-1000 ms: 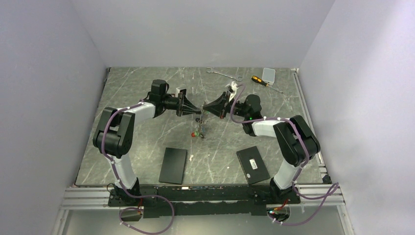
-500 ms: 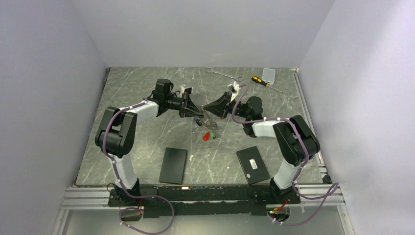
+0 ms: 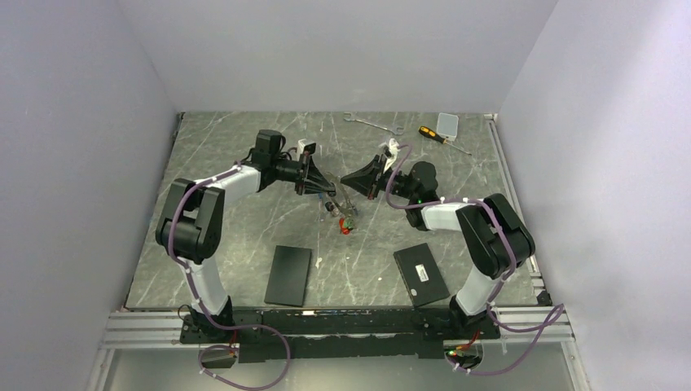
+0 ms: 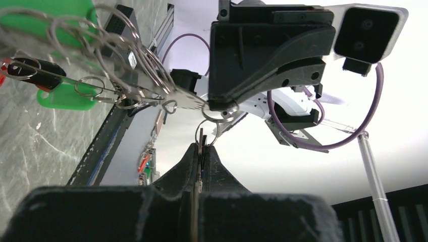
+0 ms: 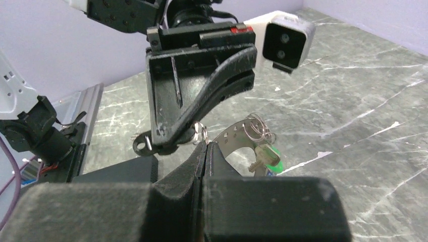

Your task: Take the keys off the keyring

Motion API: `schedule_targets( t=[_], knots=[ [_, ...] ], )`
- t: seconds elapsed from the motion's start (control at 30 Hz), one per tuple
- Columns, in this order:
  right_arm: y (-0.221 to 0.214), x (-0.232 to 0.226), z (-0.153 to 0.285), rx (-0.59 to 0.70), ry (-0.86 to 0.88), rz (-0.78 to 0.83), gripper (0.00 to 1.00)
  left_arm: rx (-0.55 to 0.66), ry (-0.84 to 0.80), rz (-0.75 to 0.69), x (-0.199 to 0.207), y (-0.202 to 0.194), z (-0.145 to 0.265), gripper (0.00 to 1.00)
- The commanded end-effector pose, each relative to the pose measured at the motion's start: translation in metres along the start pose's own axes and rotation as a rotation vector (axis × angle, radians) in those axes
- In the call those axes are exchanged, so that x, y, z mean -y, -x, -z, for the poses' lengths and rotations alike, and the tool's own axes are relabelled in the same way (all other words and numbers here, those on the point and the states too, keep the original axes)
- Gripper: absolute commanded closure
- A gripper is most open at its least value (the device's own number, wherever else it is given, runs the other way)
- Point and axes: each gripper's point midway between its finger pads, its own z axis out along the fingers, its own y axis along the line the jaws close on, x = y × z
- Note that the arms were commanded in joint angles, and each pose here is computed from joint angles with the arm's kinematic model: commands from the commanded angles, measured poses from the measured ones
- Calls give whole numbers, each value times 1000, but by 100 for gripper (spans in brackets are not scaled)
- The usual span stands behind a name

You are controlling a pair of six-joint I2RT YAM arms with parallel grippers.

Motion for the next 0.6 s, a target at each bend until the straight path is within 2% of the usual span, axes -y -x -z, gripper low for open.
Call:
schedule_targets(
  t=[0.0, 0.37, 0.57],
  knots=[
    [32, 4, 1, 68, -36, 130, 100, -22, -46, -165, 40, -14, 13, 100],
    [21, -2, -1, 1, 6, 168, 100, -20, -34, -318, 62, -10, 20, 100],
    [19, -2, -3, -22, 2, 186, 100, 28, 97, -445, 62, 0, 24, 100]
  ],
)
